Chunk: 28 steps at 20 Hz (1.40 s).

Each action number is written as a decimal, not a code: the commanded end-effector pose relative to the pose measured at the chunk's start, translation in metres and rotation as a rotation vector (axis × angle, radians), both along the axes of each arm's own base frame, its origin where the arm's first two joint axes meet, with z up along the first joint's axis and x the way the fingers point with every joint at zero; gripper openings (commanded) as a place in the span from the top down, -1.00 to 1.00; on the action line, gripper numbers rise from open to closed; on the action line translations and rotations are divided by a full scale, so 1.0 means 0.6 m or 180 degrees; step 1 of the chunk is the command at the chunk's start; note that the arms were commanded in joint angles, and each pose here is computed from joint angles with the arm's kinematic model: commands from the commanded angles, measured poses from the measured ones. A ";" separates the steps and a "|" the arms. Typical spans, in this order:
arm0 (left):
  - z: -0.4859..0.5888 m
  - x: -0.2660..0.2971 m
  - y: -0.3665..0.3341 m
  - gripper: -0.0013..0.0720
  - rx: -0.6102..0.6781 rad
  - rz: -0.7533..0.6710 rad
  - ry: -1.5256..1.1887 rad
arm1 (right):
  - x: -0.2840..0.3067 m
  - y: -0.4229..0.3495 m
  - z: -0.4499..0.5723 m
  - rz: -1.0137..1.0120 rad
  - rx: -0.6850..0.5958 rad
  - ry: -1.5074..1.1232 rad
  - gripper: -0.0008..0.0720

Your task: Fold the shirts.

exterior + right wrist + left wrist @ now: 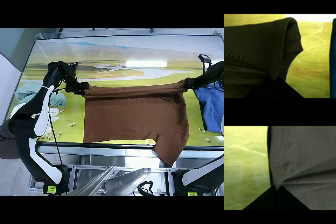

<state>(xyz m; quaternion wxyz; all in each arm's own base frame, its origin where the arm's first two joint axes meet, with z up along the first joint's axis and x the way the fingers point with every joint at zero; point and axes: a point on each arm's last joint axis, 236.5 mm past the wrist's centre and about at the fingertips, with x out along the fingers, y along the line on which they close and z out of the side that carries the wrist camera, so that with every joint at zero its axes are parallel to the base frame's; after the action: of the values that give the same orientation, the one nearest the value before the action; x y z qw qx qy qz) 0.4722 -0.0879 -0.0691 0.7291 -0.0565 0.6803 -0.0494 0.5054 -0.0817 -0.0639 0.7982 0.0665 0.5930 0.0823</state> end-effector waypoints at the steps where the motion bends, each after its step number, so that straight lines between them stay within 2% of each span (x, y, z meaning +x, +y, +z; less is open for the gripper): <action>1: -0.003 -0.013 -0.005 0.93 0.0131 -0.0056 0.0080 | -0.014 -0.005 -0.032 -0.0037 -0.0064 0.0151 0.92; 8: -0.049 -0.059 -0.008 0.93 0.0175 -0.0054 0.0370 | -0.008 0.018 -0.036 0.0005 -0.0070 0.0155 0.92; 17: -0.049 -0.020 -0.016 0.93 0.0129 -0.0022 0.0047 | -0.011 0.013 -0.039 -0.0117 -0.0125 0.0211 0.91; 18: -0.049 -0.020 -0.017 0.93 0.0127 -0.0021 0.0046 | -0.011 0.016 -0.039 -0.0104 -0.0124 0.0213 0.89; 19: -0.048 -0.020 -0.018 0.88 0.0119 -0.0019 0.0047 | -0.010 0.020 -0.039 -0.0096 -0.0114 0.0211 0.58; 20: -0.048 -0.020 -0.018 0.36 0.0119 -0.0022 0.0047 | -0.010 0.025 -0.038 -0.0090 -0.0105 0.0217 0.15; 21: -0.047 -0.021 -0.025 -0.42 0.0066 -0.0009 0.0061 | -0.011 0.031 -0.038 -0.0091 -0.0079 0.0228 -0.05; 22: -0.045 -0.023 -0.038 -0.82 -0.0046 0.0018 0.0079 | -0.011 0.036 -0.037 -0.0095 -0.0062 0.0238 -0.09; 25: -0.007 -0.019 -0.058 -0.86 -0.0305 0.0078 0.0128 | -0.015 0.041 -0.003 -0.0167 -0.0051 0.0226 -0.10; 28: 0.091 -0.024 -0.034 -0.86 -0.0343 0.0041 0.0172 | -0.021 0.006 0.093 -0.0323 -0.0145 -0.0022 -0.10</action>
<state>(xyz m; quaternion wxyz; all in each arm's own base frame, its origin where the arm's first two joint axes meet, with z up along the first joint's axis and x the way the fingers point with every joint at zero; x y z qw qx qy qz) 0.4680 -0.1130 -0.0570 0.7215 -0.0909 0.6833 -0.0653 0.4984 -0.0670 -0.0473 0.7913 0.0733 0.6053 0.0466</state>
